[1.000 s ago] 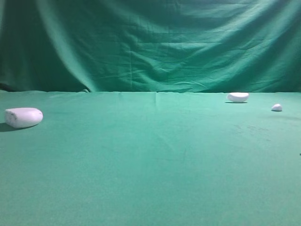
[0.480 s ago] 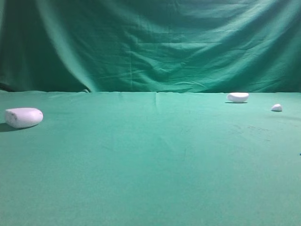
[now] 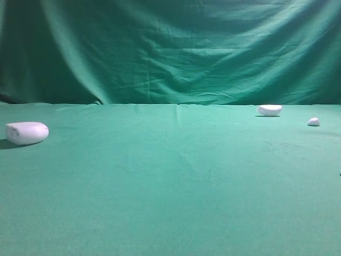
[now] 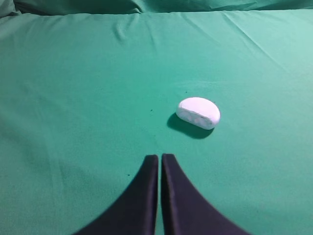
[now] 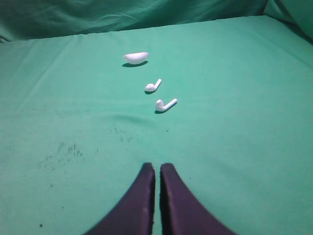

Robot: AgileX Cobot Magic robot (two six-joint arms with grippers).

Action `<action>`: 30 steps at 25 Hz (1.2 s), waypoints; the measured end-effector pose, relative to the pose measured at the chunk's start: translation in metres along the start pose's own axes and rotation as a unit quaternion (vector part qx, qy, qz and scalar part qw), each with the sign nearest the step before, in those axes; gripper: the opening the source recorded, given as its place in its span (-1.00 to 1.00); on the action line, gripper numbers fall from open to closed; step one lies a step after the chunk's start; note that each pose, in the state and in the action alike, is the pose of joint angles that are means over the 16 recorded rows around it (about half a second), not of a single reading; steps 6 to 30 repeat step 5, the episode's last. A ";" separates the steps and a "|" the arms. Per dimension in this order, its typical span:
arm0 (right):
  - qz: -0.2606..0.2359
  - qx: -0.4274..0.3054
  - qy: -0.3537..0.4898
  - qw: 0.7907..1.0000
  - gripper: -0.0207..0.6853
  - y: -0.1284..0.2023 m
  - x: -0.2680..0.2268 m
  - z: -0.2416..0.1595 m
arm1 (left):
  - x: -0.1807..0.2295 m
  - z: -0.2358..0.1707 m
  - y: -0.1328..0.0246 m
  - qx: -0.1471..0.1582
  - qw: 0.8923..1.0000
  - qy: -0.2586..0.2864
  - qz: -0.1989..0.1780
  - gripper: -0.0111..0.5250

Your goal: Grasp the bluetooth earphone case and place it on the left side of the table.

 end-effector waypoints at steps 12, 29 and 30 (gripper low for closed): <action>0.000 0.000 0.000 1.000 -0.94 0.000 0.000 0.000 | 0.000 0.000 0.000 0.000 1.000 0.000 0.000 -0.96; 0.000 0.000 0.000 1.000 -0.94 0.000 0.000 0.000 | 0.000 0.000 0.000 0.000 1.000 0.000 0.000 -0.96; 0.000 0.000 0.000 1.000 -0.94 0.000 0.000 0.000 | 0.000 0.000 0.000 0.000 1.000 0.000 0.000 -0.96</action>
Point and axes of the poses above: a point on each arm's last joint axis where the gripper is mounted, x pointing out along that axis toward the gripper, y along the wrist's bending axis when the last joint is at zero, z = x × y, the point moved 4 cm from there along x, pointing out along that axis toward the gripper, and after that the axes turned 10 degrees about -x, right-handed, at the moved point
